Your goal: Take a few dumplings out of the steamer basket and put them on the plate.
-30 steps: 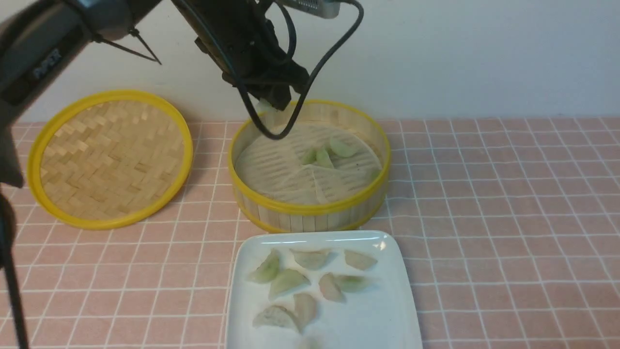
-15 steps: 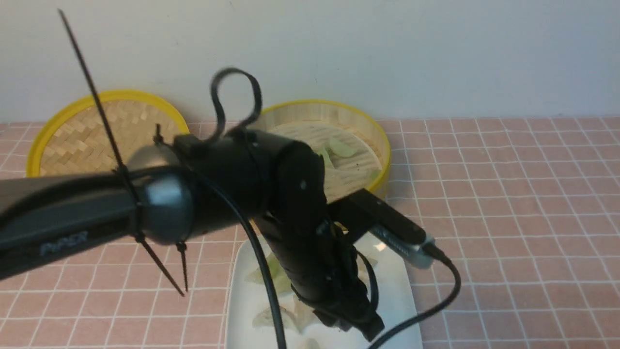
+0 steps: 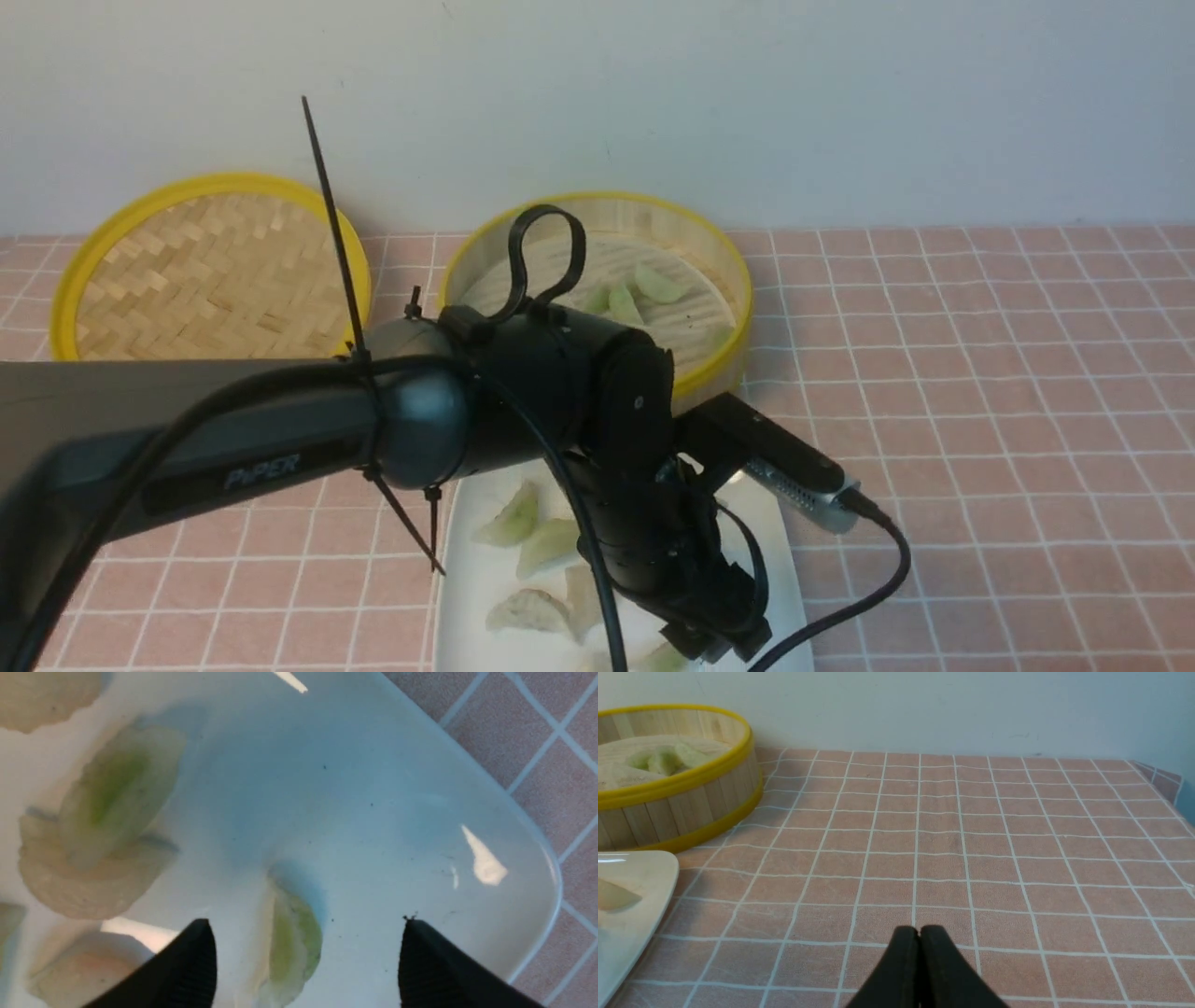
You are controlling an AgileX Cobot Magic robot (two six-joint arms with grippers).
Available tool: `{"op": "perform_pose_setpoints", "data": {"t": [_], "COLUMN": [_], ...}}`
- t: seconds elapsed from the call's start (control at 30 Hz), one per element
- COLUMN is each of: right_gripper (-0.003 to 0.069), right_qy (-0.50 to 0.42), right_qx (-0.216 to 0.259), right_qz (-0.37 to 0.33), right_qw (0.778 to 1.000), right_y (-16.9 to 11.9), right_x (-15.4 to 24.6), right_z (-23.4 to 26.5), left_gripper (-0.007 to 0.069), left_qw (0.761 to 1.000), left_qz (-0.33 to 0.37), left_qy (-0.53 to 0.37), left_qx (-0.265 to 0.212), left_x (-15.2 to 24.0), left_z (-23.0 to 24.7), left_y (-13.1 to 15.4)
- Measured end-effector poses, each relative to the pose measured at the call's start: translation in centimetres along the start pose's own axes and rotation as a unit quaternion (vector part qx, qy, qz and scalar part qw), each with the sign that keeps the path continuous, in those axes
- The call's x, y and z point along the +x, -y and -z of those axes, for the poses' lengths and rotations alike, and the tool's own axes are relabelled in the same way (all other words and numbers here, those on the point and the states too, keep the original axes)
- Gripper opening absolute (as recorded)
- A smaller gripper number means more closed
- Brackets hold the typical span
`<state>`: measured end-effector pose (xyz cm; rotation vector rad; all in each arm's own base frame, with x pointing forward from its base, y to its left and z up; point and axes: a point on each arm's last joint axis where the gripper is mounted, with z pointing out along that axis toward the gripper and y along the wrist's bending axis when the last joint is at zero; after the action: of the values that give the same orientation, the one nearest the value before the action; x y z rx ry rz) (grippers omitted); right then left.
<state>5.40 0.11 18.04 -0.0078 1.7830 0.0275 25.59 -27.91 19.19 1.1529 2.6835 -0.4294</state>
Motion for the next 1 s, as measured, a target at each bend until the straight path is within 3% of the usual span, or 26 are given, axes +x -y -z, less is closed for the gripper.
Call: {"op": "perform_pose_setpoints", "data": {"t": [0.1, 0.13, 0.17, 0.27, 0.43, 1.0], "right_gripper": [-0.0015, -0.0015, -0.0015, -0.0015, -0.0015, -0.0015], "right_qy": [0.000, 0.000, 0.000, 0.000, 0.000, 0.000], "right_qx": [0.000, 0.000, 0.000, 0.000, 0.000, 0.000], "right_qz": [0.000, 0.000, 0.000, 0.000, 0.000, 0.000], "right_qw": [1.000, 1.000, 1.000, 1.000, 1.000, 1.000], "right_y": [0.0, 0.0, 0.0, 0.0, 0.0, 0.0], "right_x": [0.0, 0.0, 0.0, 0.0, 0.0, 0.0], "right_z": [0.0, 0.0, 0.0, 0.0, 0.0, 0.0], "left_gripper": [0.0325, 0.0195, 0.0118, 0.0022, -0.0006, -0.0006], "left_qw": [0.999, 0.998, 0.996, 0.988, 0.962, 0.905], "left_qz": [0.011, 0.013, 0.013, 0.016, 0.004, -0.020], "left_qy": [0.028, 0.059, 0.082, 0.144, 0.264, 0.417], "left_qx": [-0.011, -0.024, -0.032, -0.050, -0.070, -0.081], "left_x": [-0.2, -0.1, 0.2, 1.6, 5.7, 13.3], "left_z": [2.8, 5.6, 7.5, 12.1, 18.2, 27.6], "left_y": [0.3, 0.7, 0.9, 1.4, 2.2, 3.7]}}
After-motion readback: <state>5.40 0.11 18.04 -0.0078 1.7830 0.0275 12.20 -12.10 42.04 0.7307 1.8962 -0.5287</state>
